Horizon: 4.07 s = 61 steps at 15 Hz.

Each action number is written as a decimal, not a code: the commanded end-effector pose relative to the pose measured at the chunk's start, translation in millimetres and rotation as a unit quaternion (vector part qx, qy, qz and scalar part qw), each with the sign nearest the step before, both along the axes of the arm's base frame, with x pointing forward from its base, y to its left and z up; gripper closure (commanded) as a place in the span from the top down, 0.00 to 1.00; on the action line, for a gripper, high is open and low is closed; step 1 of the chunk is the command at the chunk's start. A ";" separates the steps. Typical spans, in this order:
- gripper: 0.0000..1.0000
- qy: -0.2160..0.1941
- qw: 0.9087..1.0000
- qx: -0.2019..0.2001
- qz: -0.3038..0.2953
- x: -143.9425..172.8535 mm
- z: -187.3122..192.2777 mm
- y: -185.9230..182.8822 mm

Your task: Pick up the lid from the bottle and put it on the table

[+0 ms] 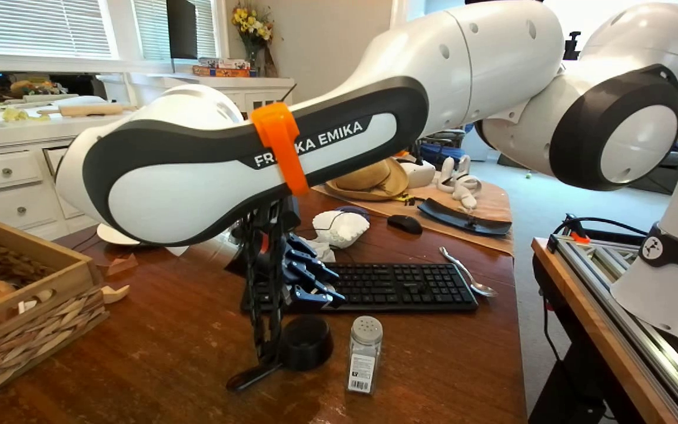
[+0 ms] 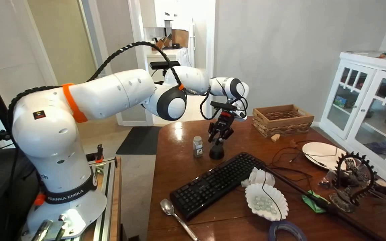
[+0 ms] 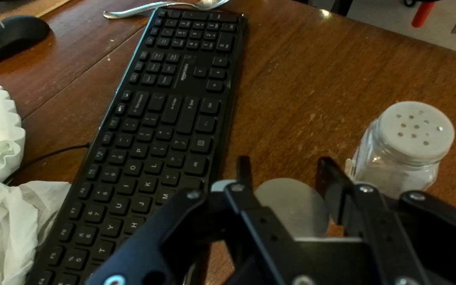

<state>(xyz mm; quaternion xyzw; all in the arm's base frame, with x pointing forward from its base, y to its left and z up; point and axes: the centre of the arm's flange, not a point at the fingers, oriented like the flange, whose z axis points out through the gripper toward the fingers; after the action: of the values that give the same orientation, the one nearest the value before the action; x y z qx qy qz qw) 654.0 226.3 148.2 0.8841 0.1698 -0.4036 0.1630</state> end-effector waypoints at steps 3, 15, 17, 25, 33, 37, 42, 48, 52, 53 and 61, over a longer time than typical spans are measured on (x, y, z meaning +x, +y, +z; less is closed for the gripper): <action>0.45 0.000 1.000 0.000 0.000 0.0 0.0 0.0; 0.20 -0.016 1.000 0.009 -0.010 6.2 -9.6 6.5; 0.20 -0.006 1.000 0.021 -0.008 6.8 -19.4 14.6; 0.20 -0.002 0.999 0.034 -0.008 17.7 -51.0 21.9; 0.20 -0.050 0.998 0.025 -0.031 34.2 -51.4 26.2; 0.45 -0.044 0.999 0.021 -0.020 4.3 -42.5 11.4; 0.45 -0.045 0.999 0.020 -0.020 4.4 -42.5 11.5; 0.45 -0.045 0.999 0.020 -0.021 4.4 -42.5 11.5; 0.45 -0.045 0.999 0.020 -0.021 4.4 -42.5 11.5; 0.45 -0.045 0.999 0.020 -0.021 4.4 -42.5 11.5; 1.00 -0.049 0.998 0.021 -0.018 5.1 -38.2 12.1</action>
<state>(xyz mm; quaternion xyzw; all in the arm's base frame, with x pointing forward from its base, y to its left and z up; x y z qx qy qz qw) 659.1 237.5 107.3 0.9084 0.1518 -0.3614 0.1452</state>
